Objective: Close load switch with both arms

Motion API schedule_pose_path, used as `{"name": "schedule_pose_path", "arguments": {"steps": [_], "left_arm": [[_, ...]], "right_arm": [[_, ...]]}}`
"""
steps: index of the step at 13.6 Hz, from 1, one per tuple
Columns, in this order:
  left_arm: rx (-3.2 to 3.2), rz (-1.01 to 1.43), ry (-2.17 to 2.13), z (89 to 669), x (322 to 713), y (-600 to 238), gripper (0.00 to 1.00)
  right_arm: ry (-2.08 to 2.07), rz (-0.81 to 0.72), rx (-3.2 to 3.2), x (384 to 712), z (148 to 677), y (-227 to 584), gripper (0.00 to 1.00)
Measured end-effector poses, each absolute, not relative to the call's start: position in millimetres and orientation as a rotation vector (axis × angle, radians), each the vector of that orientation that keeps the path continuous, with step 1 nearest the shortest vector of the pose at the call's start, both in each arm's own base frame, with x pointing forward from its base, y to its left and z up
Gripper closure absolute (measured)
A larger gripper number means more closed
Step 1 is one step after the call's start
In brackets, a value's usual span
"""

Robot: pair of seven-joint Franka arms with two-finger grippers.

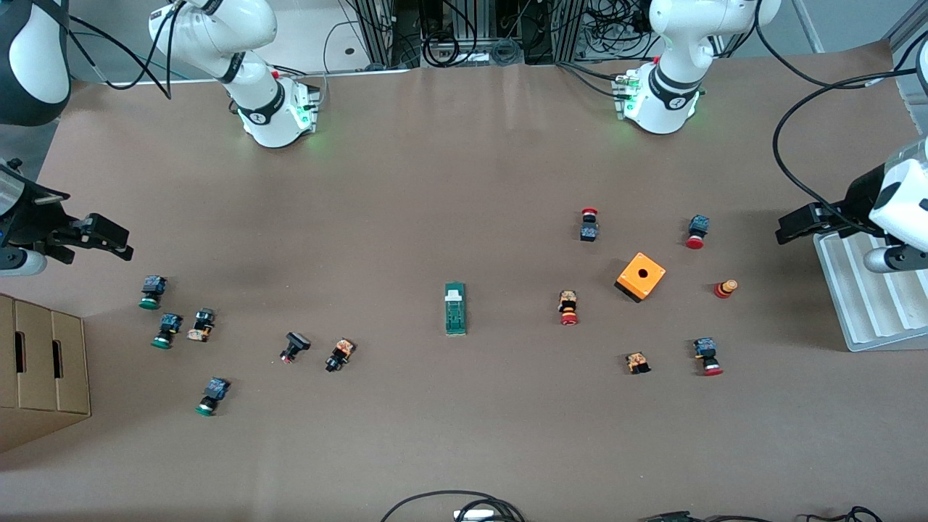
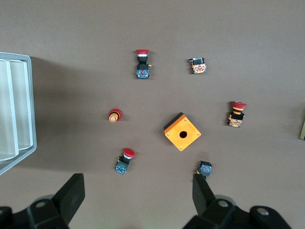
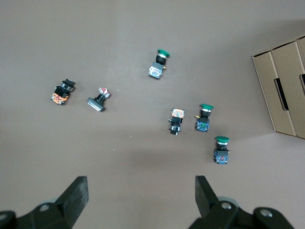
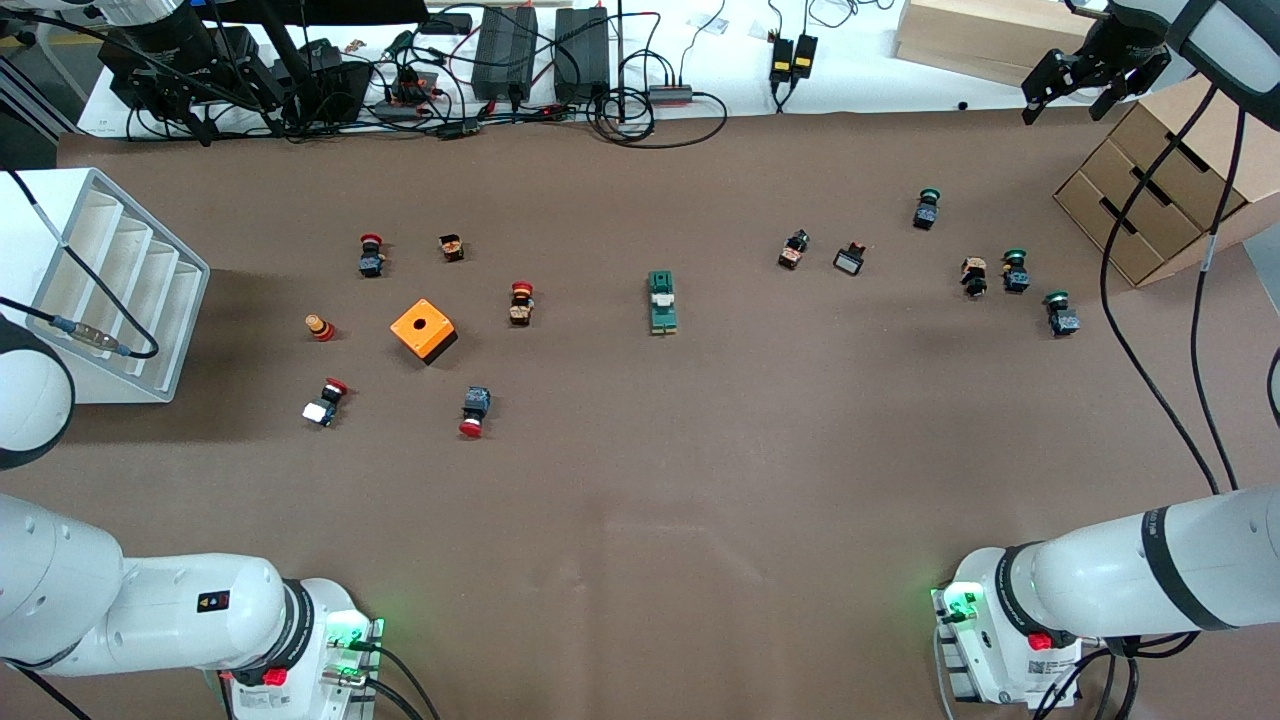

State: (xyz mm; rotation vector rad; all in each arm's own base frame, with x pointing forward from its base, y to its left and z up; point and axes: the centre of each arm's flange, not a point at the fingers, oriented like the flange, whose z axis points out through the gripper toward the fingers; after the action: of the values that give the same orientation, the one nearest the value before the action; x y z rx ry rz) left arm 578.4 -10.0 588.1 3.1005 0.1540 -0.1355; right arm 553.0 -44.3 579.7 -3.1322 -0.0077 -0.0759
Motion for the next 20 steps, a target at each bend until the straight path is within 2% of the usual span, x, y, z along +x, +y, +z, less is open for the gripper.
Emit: {"name": "schedule_pose_path", "arguments": {"steps": [12,20], "left_arm": [[3.186,-0.14,0.099,582.3,581.3,-20.7,0.0],[3.265,-0.277,-0.063,527.2,599.0,-65.4,0.0]], "right_arm": [[-0.039,-0.097,-3.133,554.5,581.0,-41.8,0.0],[-0.04,-0.101,-3.133,554.8,581.2,-41.5,0.0]]}}
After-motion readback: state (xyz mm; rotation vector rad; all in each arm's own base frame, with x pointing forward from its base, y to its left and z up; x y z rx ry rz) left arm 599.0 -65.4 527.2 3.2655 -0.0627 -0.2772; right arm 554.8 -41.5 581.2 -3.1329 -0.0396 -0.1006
